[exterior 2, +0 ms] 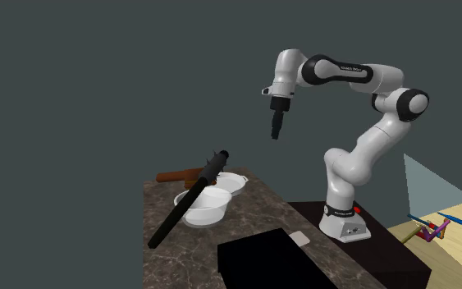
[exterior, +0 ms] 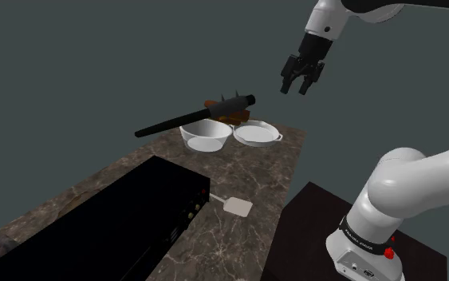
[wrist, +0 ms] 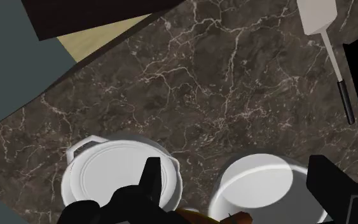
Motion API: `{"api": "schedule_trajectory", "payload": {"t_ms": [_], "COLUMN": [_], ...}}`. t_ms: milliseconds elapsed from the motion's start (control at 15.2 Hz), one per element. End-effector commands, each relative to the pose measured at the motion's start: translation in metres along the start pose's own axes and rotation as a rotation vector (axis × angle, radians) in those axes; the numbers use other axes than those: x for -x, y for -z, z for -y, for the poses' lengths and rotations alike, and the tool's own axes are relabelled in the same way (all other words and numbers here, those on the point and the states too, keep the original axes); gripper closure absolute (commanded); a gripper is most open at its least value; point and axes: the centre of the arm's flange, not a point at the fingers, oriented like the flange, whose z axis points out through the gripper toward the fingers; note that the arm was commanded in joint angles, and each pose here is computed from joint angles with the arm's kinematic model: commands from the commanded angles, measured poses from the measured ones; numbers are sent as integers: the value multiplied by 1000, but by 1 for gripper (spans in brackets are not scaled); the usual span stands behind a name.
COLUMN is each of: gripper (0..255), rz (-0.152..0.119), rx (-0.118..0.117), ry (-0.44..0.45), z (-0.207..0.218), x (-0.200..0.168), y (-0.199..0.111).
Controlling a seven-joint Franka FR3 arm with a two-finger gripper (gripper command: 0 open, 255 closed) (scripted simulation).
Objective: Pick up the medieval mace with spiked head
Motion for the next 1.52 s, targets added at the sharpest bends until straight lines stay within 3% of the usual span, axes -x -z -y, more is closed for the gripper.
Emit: {"api": "schedule_trajectory", "payload": {"t_ms": [0,792,1452], "gripper": [0,0,0], "rz": [0,175,321], "rx": [0,142,261], "ry": [0,567,1039], "z": [0,59,159], "x": [0,-164,-251], "y": [0,-56,-131]}}
